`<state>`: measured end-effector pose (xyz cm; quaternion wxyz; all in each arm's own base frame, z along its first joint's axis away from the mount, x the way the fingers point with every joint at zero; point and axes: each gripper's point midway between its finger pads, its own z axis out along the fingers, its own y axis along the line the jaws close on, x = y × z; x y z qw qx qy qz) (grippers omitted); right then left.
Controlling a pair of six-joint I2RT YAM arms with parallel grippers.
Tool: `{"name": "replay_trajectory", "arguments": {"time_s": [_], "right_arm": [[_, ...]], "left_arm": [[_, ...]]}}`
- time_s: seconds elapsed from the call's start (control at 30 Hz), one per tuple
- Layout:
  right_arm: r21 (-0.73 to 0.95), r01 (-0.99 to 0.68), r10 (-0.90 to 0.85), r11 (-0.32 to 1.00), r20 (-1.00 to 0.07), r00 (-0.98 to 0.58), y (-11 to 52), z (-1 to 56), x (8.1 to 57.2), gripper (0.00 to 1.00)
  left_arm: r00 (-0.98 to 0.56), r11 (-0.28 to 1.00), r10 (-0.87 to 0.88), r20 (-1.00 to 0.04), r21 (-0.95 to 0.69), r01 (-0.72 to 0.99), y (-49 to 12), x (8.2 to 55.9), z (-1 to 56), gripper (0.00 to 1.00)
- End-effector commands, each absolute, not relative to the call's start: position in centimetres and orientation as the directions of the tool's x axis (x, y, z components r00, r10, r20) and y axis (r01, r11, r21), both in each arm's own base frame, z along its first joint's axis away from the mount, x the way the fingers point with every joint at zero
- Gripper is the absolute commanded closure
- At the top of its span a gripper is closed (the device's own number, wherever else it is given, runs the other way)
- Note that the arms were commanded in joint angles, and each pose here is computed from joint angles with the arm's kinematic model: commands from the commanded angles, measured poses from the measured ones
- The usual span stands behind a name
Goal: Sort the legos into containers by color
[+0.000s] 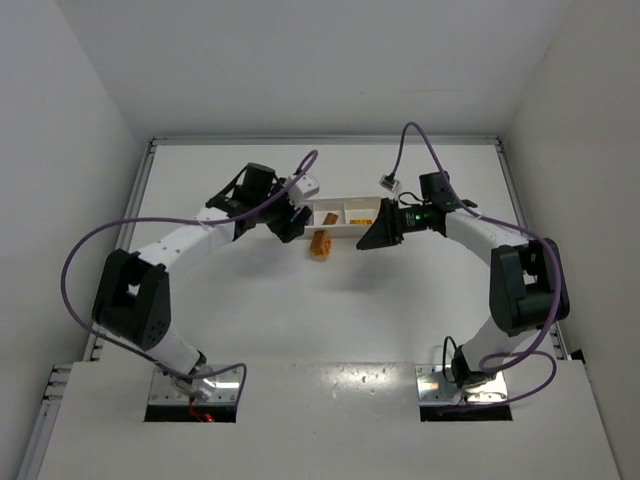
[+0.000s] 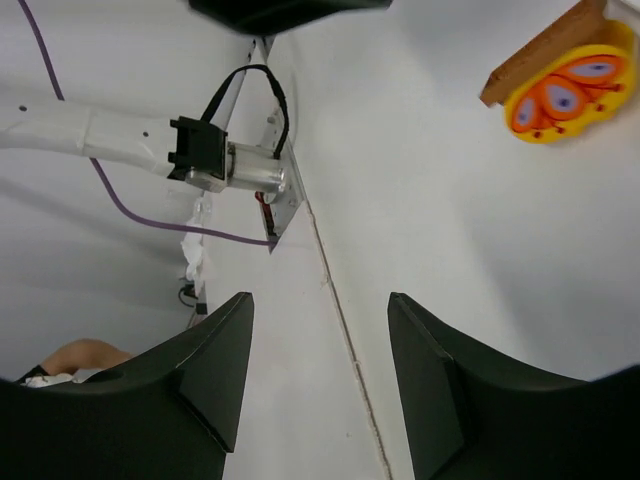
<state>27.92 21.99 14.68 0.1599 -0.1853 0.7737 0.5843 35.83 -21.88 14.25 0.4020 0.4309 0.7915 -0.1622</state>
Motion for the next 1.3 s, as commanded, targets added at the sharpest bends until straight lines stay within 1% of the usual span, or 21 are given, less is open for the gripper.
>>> {"name": "replay_trajectory", "arguments": {"time_s": [0.0,0.07,0.13,0.27,0.37,0.47,0.5,0.53,0.6,0.63,0.67,0.7,0.73,0.83,0.9,0.93,1.03,1.1,1.13,1.23,1.27], "right_arm": [[0.807,-0.54,-0.096,0.239,-0.534,-0.84,22.0,15.7,28.3,0.43],[0.807,-0.538,-0.088,0.244,-0.534,-0.841,21.7,15.7,28.5,0.43],[0.802,-0.545,-0.087,0.242,-0.542,-0.836,21.7,16.0,28.4,0.43],[0.802,-0.543,-0.079,0.247,-0.542,-0.837,21.4,16.0,28.6,0.43],[0.802,-0.541,-0.072,0.252,-0.542,-0.837,21.1,16.0,28.6,0.43],[0.797,-0.548,-0.074,0.252,-0.549,-0.832,21.1,16.0,28.6,0.42],[0.797,-0.548,-0.074,0.252,-0.549,-0.832,21.1,16.0,28.6,0.42],[0.797,-0.548,-0.074,0.252,-0.549,-0.832,21.1,16.0,28.6,0.42],[0.807,-0.533,-0.076,0.254,-0.533,-0.843,21.1,15.6,28.5,0.4],[0.807,-0.533,-0.076,0.254,-0.532,-0.843,21.1,15.6,28.5,0.4],[0.807,-0.533,-0.076,0.254,-0.532,-0.843,21.1,15.6,28.5,0.4],[0.812,-0.525,-0.076,0.255,-0.525,-0.848,21.1,15.3,28.6,0.4],[0.807,-0.533,-0.076,0.254,-0.532,-0.843,21.2,15.6,28.8,0.4],[0.807,-0.533,-0.079,0.254,-0.532,-0.843,21.1,15.5,28.7,0.39],[0.805,-0.532,-0.078,0.263,-0.532,-0.843,21.1,15.4,28.8,0.39],[0.805,-0.532,-0.077,0.263,-0.532,-0.843,21.1,15.4,28.8,0.39],[0.809,-0.525,-0.078,0.264,-0.525,-0.848,21.1,15.1,28.6,0.39],[0.809,-0.525,-0.078,0.264,-0.525,-0.848,21.1,15.1,28.6,0.39],[0.803,-0.535,-0.081,0.263,-0.534,-0.841,21.0,15.3,28.4,0.39],[0.793,-0.541,-0.078,0.281,-0.543,-0.836,20.9,15.3,28.4,0.39],[0.793,-0.541,-0.078,0.281,-0.543,-0.836,20.9,15.3,28.4,0.37]], "left_arm": [[-0.32,0.614,0.522,-0.79,0.088,0.784,-22.3,39.9,14.6,0.92],[-0.326,0.635,0.505,-0.799,0.088,0.767,-22.2,41.8,15.1,0.91],[-0.352,0.639,0.507,-0.787,0.069,0.766,-22.7,42.8,13.7,0.9],[-0.362,0.653,0.501,-0.786,0.069,0.754,-22.7,45.4,13.1,0.9],[-0.407,0.678,0.497,-0.767,0.05,0.733,-21.8,46.4,11.2,0.89],[-0.425,0.698,0.482,-0.766,0.043,0.715,-21.0,47.4,10.9,0.88],[-0.432,0.698,0.484,-0.761,0.038,0.715,-21.0,47.4,10.5,0.82],[-0.445,0.705,0.483,-0.754,0.033,0.709,-20.5,47.3,10.3,0.75],[-0.44,0.687,0.49,-0.753,0.023,0.726,-20.8,47.2,10.1,0.56],[-0.441,0.683,0.499,-0.746,0.025,0.73,-20.7,47.0,9.9,0.44],[-0.439,0.678,0.497,-0.748,0.019,0.735,-20.9,46.9,9.9,0.36],[-0.439,0.678,0.497,-0.748,0.019,0.735,-20.9,46.9,9.9,0.31],[-0.444,0.672,0.497,-0.745,0.008,0.74,-21.0,46.7,9.8,0.28],[-0.446,0.654,0.486,-0.751,-0.026,0.756,-21.1,46.0,9.8,0.25],[-0.419,0.622,0.478,-0.772,-0.04,0.782,-21.7,45.4,10.9,0.23],[-0.411,0.615,0.473,-0.779,-0.043,0.788,-21.8,45.0,11.4,0.19],[-0.403,0.604,0.467,-0.787,-0.049,0.796,-21.9,44.4,12.0,0.16],[-0.395,0.589,0.453,-0.799,-0.064,0.805,-21.9,43.8,12.7,0.16],[-0.365,0.567,0.454,-0.812,-0.052,0.822,-21.8,42.8,13.7,0.2],[-0.288,0.483,0.501,-0.816,-0.013,0.876,-21.3,39.5,14.4,0.22],[-0.212,0.434,0.534,-0.818,0.05,0.9,-20.8,38.1,15.9,0.23]]}}
